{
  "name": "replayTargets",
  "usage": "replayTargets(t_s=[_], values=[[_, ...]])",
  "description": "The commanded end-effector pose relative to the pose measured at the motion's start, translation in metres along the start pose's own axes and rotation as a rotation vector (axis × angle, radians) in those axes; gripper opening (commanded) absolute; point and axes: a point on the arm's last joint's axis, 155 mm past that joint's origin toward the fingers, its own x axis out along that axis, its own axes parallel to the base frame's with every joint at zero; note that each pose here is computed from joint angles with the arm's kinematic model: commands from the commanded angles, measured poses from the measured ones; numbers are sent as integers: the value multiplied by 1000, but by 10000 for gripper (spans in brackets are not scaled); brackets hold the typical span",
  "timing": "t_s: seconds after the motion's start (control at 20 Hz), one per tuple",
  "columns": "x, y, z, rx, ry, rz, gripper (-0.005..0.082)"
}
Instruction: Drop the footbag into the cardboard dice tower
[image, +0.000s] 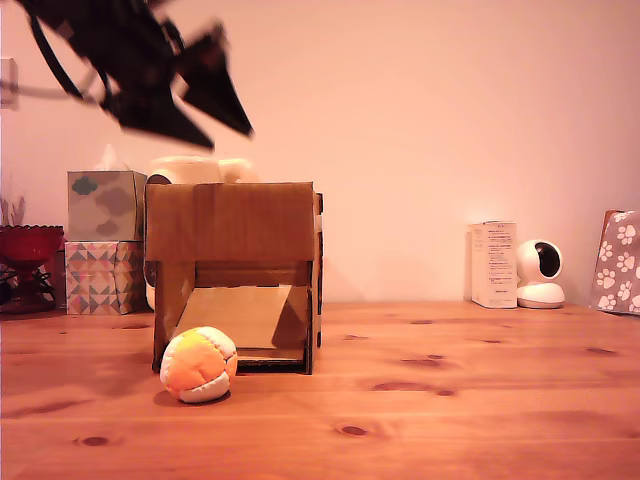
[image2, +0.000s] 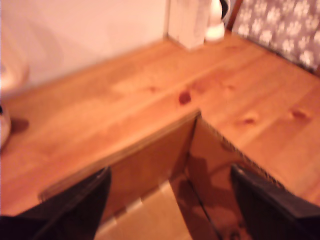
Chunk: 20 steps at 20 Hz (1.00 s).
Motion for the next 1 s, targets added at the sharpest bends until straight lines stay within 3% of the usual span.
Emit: replayTargets(t_s=[0.0,0.5,0.95], values=[[-12,-5,7,8,-9,-6,18],[-24,-22,-33,-8,-4,-82,3],[-55,-41,-102,-49,-41,-107,4]])
